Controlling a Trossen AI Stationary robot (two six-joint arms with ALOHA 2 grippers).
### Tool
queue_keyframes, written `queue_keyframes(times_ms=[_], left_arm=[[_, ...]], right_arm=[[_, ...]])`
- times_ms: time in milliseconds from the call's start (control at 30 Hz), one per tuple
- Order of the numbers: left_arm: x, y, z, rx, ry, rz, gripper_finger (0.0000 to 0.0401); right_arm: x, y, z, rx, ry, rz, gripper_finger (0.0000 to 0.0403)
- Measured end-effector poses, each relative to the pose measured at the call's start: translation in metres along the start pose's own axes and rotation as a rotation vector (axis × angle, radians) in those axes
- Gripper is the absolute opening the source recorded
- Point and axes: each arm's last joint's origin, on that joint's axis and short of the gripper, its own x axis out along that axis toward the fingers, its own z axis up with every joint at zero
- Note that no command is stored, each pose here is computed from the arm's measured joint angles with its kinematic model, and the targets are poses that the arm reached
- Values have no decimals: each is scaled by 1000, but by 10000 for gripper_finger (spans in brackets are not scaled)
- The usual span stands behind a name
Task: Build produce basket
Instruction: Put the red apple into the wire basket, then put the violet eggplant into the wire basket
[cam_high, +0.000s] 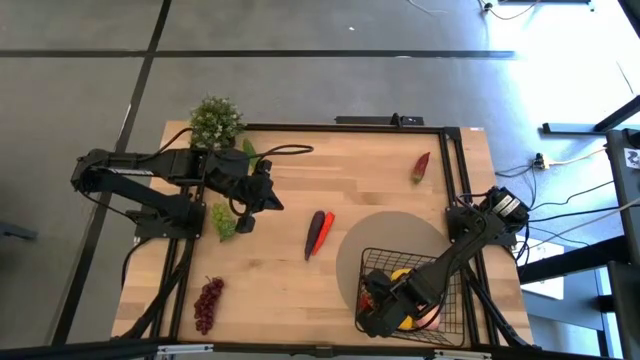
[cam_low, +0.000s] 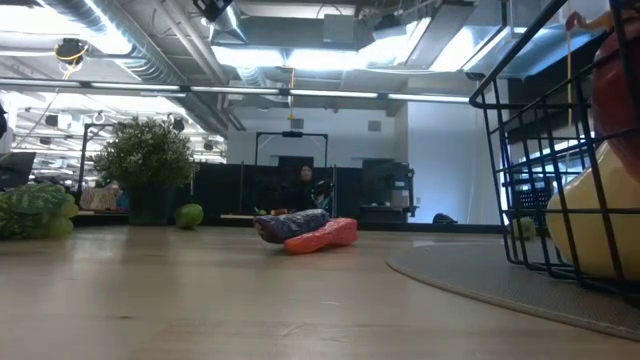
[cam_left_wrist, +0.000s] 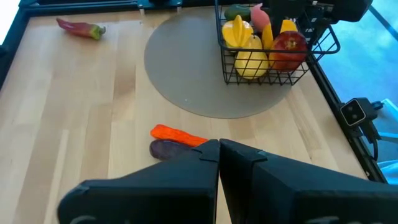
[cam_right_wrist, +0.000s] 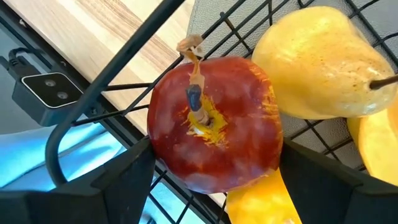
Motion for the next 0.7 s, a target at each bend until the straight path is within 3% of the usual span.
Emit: queue_keyframes(times_ms=[433,700], left_arm=[[0,0,0,0,-1,0,0],[0,0,1,0,-6,1,0]], right_arm=[[0,-3,0,52,6,-29,316],[1,-3,0,51,5,-35,377]])
